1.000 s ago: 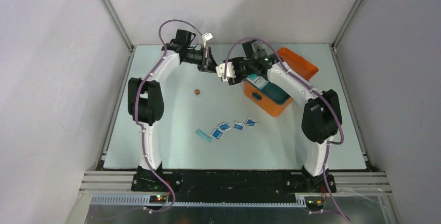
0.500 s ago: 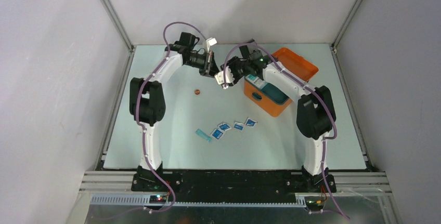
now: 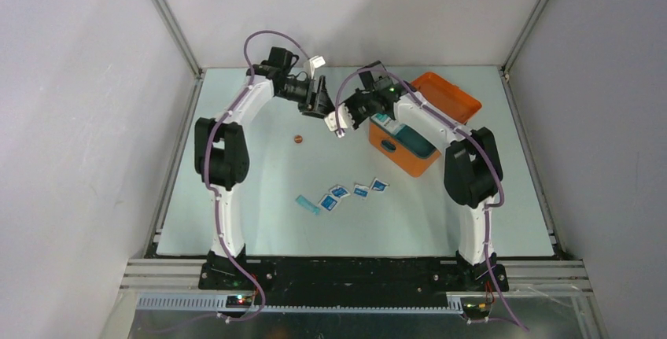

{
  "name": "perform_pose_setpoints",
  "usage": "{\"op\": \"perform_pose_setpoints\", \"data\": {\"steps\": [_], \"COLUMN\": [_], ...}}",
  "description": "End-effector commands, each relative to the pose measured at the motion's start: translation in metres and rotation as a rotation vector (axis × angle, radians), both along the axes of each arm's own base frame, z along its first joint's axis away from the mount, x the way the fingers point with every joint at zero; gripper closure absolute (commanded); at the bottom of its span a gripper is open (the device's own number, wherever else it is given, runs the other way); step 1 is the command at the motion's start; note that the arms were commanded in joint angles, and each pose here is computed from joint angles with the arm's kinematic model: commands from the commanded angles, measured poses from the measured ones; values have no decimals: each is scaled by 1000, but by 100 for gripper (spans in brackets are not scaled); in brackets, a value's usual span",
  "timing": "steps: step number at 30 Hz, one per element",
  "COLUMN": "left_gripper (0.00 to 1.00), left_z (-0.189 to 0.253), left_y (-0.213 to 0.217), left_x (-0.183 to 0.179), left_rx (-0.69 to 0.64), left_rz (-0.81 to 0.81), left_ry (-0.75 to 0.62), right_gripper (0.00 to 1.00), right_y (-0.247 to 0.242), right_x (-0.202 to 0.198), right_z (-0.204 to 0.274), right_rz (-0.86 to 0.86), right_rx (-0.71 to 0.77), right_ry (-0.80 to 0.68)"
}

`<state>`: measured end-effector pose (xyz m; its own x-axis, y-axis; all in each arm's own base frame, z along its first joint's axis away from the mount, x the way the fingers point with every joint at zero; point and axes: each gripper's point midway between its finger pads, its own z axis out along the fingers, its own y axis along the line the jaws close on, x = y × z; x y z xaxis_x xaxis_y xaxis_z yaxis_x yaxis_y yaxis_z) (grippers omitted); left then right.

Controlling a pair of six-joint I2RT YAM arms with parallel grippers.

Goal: Organize the medicine kit

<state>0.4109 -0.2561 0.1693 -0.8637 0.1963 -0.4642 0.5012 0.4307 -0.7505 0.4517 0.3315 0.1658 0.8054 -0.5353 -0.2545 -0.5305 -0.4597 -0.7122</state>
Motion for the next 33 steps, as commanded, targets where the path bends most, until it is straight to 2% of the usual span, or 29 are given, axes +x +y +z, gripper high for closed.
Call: {"op": "perform_pose_setpoints", "data": {"steps": [1,3,5,9,11,14,16,18,19,25,33], "left_gripper": [16,9,6,6,6,7,7,7,7,3,2], "left_z": [50,64,74,74,70,61,56,52,50,24,11], "left_y": [14,24,35,50,53,54,53,54,56,75,76], "left_x": [14,19,24,30,29,27,26,24,26,26,11], "left_rx": [-70,-83,-74,-35,-20,4,20,38,62,206,219], "left_rz": [6,26,53,107,120,132,135,143,158,250,258], "left_ry": [-132,-166,-199,-210,-203,-180,-176,-171,-177,-150,-88], "right_gripper": [100,100,100,100,100,100,100,100,100,100,100], "right_y": [-15,-25,-37,-72,-92,-117,-138,-160,-171,-210,-228], "right_x": [0,-11,-26,-60,-76,-93,-111,-129,-134,-176,-152], "right_z": [30,41,54,67,72,79,76,68,76,47,22], "right_rz": [-85,-138,-199,-398,-529,-853,-1028,-1161,-1183,-1333,-1411], "right_rx": [29,48,78,106,125,190,180,166,202,95,24], "right_ry": [48,117,206,453,592,858,1036,1145,1119,1180,1123]}}
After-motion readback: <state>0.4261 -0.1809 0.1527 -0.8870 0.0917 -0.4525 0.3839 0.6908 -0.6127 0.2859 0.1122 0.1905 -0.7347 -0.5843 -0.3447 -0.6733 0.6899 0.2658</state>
